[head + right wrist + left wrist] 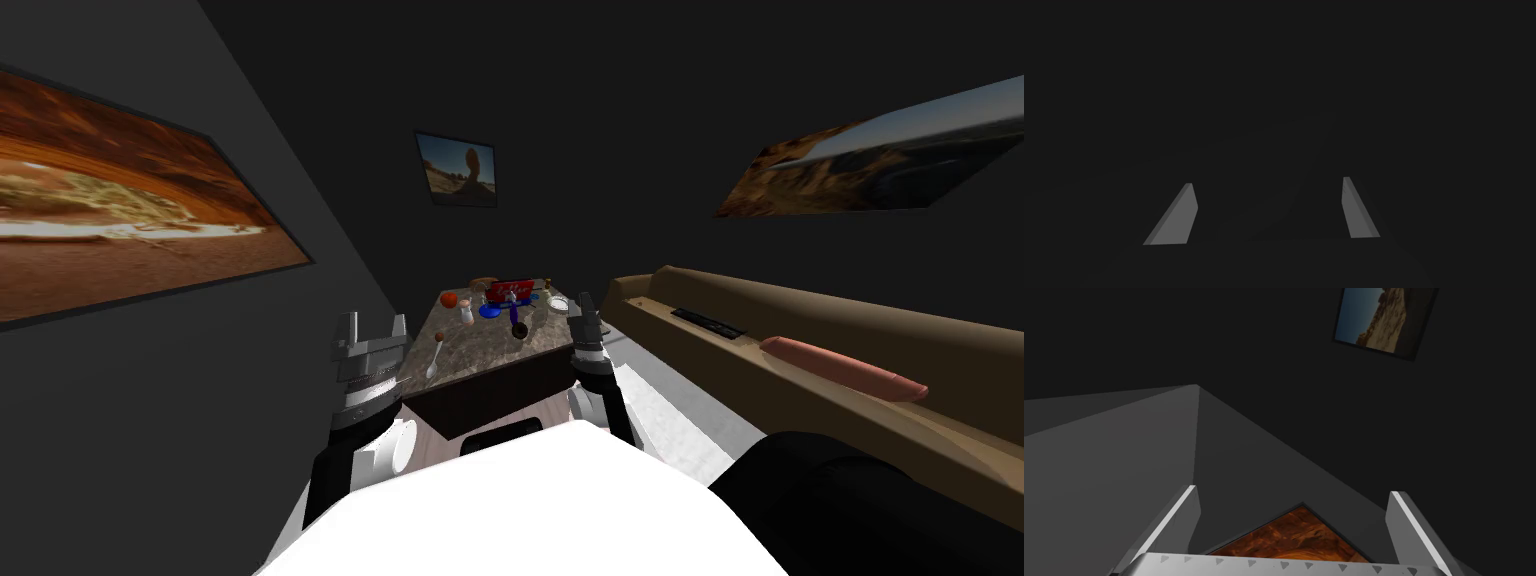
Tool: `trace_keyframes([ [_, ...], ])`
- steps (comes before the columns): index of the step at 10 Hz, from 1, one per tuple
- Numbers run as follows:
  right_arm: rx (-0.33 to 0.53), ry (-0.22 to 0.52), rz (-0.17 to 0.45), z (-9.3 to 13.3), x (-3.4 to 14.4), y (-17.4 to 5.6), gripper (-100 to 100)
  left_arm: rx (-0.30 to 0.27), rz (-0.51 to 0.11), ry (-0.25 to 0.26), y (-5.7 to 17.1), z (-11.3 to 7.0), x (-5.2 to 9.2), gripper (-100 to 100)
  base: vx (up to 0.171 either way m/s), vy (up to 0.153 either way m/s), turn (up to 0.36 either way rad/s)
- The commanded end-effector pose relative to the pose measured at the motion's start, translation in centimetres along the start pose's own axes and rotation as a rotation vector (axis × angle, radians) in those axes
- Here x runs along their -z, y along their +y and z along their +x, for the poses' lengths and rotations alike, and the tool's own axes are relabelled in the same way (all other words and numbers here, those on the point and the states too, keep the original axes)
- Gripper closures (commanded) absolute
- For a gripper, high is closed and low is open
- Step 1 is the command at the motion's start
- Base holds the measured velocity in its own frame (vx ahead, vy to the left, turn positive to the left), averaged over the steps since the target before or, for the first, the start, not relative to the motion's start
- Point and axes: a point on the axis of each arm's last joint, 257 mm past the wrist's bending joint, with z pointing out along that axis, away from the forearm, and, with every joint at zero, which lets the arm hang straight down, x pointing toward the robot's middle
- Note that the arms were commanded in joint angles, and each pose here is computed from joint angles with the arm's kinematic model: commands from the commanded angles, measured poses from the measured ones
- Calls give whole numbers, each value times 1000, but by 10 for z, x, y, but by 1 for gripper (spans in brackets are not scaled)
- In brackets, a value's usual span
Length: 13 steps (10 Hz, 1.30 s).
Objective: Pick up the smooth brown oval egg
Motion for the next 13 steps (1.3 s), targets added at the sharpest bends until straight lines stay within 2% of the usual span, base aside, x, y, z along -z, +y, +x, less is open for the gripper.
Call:
trace_keyframes([
  [1,0,0,0,0,0,0,0,-10,-22,30,6,2,-1,-100,-5,-7,-28],
  [5,0,0,0,0,0,0,0,-37,-128,95,40,-2,-5,-100,-14,-24,-46],
  [6,0,0,0,0,0,0,0,-37,-128,95,40,-2,-5,-100,-12,-24,-20],
  [10,0,0,0,0,0,0,0,-49,-230,102,73,-17,-13,-100,-12,-29,-49],
  [13,0,0,0,0,0,0,0,-52,-274,93,87,-25,-16,-100,-13,-30,-37],
])
